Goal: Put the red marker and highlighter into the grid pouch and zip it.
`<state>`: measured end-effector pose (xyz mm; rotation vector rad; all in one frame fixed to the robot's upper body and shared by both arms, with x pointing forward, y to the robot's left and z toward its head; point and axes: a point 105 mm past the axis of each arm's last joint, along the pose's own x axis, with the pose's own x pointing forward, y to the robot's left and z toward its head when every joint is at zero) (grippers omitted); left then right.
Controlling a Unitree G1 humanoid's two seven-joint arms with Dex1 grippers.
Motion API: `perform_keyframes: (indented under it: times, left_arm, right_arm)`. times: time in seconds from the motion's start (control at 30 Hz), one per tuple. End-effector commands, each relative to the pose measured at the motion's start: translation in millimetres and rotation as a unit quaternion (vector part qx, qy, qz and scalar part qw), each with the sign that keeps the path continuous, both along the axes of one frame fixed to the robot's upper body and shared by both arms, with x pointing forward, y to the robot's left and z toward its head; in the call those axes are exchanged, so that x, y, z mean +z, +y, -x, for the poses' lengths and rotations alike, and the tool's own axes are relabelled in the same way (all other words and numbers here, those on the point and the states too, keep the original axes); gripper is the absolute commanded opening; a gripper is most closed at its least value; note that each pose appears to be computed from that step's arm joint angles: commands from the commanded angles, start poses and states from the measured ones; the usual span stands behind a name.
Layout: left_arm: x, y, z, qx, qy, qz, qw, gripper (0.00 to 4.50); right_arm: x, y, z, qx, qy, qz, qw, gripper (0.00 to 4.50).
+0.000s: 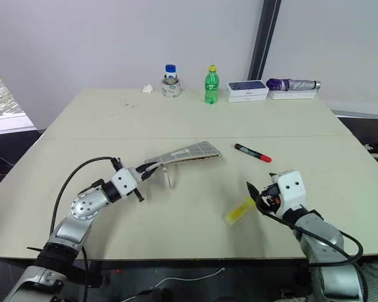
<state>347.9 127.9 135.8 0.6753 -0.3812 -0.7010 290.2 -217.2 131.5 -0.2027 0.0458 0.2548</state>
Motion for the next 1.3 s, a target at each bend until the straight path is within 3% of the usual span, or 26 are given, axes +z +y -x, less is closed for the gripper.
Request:
perform_keyframes:
  times: [0.03, 0.2, 0.33, 0.7, 0.97, 1.13, 1.27, 1.3]
  left_arm:
    - [11.0, -3.7, -0.9, -0.009, -0.023, 0.003, 1.0, 0.0]
    - [12.5, -5.2, -3.1, -0.012, -0.025, 0.001, 1.0, 0.0]
    - [11.0, -8.3, -2.4, -0.018, -0.024, -0.004, 1.0, 0.0]
    - [9.8, -11.5, 0.5, -0.022, -0.023, -0.006, 0.999, 0.0]
    - [10.1, -13.1, 2.3, -0.022, -0.022, -0.005, 0.999, 0.0]
    - [10.0, -12.4, 3.2, -0.022, -0.021, -0.006, 1.0, 0.0]
    - [10.6, -12.6, 3.6, -0.022, -0.021, -0.006, 1.0, 0.0]
    - [10.9, -12.5, 3.5, -0.021, -0.022, -0.007, 1.0, 0.0]
  right_arm:
    - [19.5, 1.5, -3.5, -0.017, -0.042, -0.001, 0.999, 3.88]
    - [22.1, -14.6, -20.0, -0.018, -0.045, 0.03, 0.998, 3.88]
    - [14.5, -24.8, -49.5, 0.049, -0.033, 0.103, 0.993, 3.88]
    - [32.7, -39.7, -122.3, 0.098, -0.027, 0.131, 0.986, 3.88]
    - [8.5, -44.5, -133.7, 0.108, 0.057, 0.105, 0.987, 3.88]
    - [6.4, -56.7, -138.7, 0.06, 0.073, 0.092, 0.991, 3.88]
    - [-10.1, -51.6, -137.2, 0.059, 0.123, 0.033, 0.99, 3.88]
    - [-12.4, -50.6, -137.0, 0.058, 0.13, 0.017, 0.99, 3.65]
